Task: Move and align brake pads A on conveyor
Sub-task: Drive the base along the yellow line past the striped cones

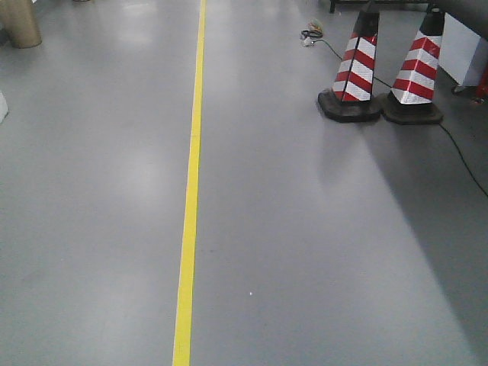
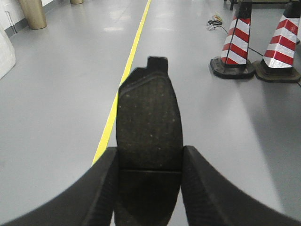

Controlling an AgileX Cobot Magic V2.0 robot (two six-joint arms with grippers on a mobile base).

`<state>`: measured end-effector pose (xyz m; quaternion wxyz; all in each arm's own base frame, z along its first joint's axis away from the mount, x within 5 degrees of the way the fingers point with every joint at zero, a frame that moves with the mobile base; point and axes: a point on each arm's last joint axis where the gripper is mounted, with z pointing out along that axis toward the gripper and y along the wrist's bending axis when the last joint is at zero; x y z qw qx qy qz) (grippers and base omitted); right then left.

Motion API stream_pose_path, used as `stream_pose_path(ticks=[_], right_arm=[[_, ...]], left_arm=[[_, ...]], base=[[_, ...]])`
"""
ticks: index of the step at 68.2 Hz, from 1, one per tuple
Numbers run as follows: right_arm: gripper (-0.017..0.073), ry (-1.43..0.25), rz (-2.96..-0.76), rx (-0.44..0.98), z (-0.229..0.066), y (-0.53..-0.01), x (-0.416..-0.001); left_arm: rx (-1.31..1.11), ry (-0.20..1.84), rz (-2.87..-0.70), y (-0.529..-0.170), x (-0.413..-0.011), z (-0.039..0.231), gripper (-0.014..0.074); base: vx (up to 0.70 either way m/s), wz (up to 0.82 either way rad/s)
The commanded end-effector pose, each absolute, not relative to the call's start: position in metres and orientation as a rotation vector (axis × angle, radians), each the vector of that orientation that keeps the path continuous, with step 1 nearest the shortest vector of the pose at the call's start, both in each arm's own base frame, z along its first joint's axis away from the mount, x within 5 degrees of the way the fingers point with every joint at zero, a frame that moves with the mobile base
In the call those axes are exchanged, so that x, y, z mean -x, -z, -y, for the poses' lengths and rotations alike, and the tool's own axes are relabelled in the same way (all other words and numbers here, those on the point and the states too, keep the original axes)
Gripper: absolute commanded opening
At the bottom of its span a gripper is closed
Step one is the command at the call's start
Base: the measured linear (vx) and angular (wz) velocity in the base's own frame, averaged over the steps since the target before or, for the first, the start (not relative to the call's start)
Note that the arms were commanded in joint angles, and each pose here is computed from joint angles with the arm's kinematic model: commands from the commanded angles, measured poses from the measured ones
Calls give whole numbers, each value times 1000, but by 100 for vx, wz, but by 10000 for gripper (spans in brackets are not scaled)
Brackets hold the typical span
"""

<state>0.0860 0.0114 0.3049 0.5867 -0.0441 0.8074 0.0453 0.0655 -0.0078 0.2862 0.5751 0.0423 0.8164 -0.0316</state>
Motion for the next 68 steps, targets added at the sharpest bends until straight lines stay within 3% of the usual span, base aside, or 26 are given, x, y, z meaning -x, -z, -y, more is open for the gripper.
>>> stream_pose_path(ticks=[1,68], right_arm=[[-4,-107,-1762,101,-12,-323,-88],[-4,-107,-1761,101,-12,-323,-88]], left_arm=[[-77,90,-1797,-303,-68,8,-6],[-77,90,-1797,-303,-68,8,-6]], base=[[75,5],[73,-3]])
